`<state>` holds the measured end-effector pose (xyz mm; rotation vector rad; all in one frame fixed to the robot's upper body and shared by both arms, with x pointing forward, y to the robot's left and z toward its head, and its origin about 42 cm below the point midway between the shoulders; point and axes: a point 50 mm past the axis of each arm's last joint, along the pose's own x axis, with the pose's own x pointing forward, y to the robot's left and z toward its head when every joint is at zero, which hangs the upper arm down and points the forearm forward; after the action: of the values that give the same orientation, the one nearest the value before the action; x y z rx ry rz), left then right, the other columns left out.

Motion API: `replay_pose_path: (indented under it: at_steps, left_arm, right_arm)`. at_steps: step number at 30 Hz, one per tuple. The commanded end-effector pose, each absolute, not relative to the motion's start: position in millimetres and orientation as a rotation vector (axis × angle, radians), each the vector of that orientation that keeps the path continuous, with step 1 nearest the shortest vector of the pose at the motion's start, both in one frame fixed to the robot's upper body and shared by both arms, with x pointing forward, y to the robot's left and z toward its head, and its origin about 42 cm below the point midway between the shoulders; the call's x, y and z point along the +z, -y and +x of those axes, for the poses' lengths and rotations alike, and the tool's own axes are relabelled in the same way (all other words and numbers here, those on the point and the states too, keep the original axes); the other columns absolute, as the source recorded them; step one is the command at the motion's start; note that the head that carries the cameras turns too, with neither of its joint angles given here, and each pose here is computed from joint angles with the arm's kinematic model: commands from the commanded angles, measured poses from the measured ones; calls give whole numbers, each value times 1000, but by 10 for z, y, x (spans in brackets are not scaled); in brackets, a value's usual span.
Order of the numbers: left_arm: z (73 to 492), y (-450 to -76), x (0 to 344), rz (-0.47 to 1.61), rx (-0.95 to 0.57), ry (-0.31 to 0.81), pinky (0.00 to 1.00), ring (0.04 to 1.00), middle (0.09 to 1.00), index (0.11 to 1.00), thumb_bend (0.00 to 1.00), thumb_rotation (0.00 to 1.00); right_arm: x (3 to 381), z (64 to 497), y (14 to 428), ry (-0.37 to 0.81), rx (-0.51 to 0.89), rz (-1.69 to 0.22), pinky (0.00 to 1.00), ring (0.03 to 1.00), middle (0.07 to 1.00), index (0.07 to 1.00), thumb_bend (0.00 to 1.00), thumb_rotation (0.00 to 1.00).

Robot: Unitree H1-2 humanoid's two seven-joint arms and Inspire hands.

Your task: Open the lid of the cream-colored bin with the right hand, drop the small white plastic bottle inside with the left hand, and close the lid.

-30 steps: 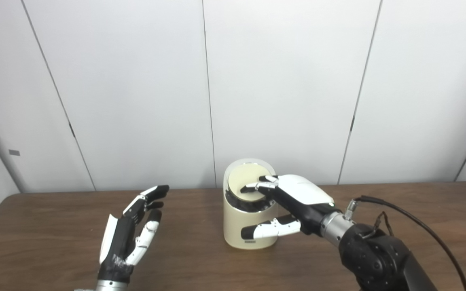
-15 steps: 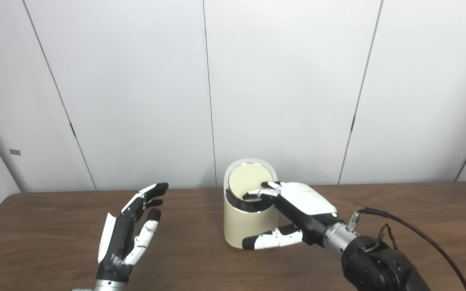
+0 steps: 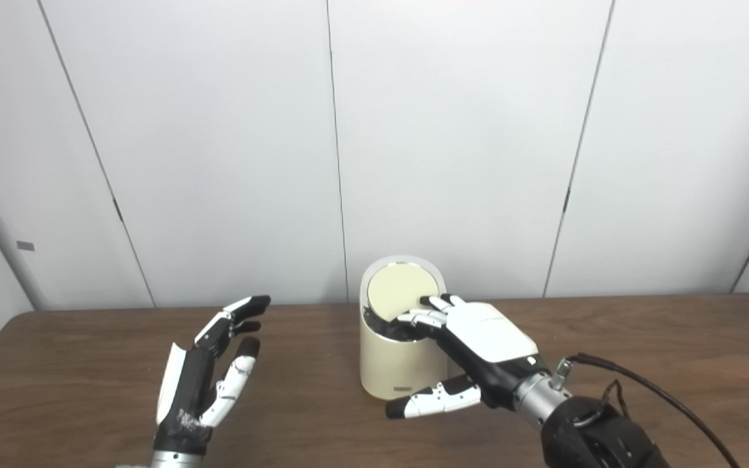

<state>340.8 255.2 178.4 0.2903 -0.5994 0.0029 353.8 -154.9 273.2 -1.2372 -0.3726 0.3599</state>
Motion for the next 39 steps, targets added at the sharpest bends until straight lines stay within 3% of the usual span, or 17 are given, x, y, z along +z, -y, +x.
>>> replay_pose_path:
  at_steps: [1,6,12,17,23,29,33,36,38,39]
  left_arm:
    - [3419,-2569,1965,293,10,684,749,810,809,785,553,800]
    - [3426,-2569,1959,298,17,682,741,803,806,781,547,799]
    - [3425,-2570,1956,300,20,682,740,805,806,782,528,791]
    - [3423,-2574,1953,311,22,681,740,805,808,785,517,798]
    - [3432,-2568,1946,310,22,679,728,799,805,779,519,795]
    - [3435,-2557,1936,304,19,675,735,803,806,782,527,792]
    - [3438,-2564,1928,302,20,672,752,820,821,800,510,805]
    - [3433,-2569,1922,297,26,671,787,839,842,833,500,834]
    - [3428,-2564,1923,289,29,672,801,846,854,852,448,876]
    - [3427,-2563,1924,287,31,673,802,849,859,859,415,896]
  right_arm:
    - [2726,3568,1595,360,342,-1216,1000,972,879,851,893,827]
    - [2741,3540,1608,422,298,-1147,1000,996,925,906,857,772]
    - [2698,3511,1623,467,216,-1047,999,1000,964,926,861,781]
    - [2643,3512,1667,525,147,-976,982,1000,1000,997,837,806]
    - [2608,3505,1730,550,109,-907,991,1000,1000,1000,825,774]
    - [2516,3483,1850,615,22,-861,918,1000,1000,1000,802,792]
    - [2386,3490,1987,679,-34,-760,915,994,1000,997,612,906]
    - [2283,3487,2079,712,-104,-685,819,921,937,915,431,988]
    - [2215,3479,2135,727,-141,-630,750,872,894,863,329,903]
    - [2183,3477,2158,726,-154,-601,726,856,877,845,301,801]
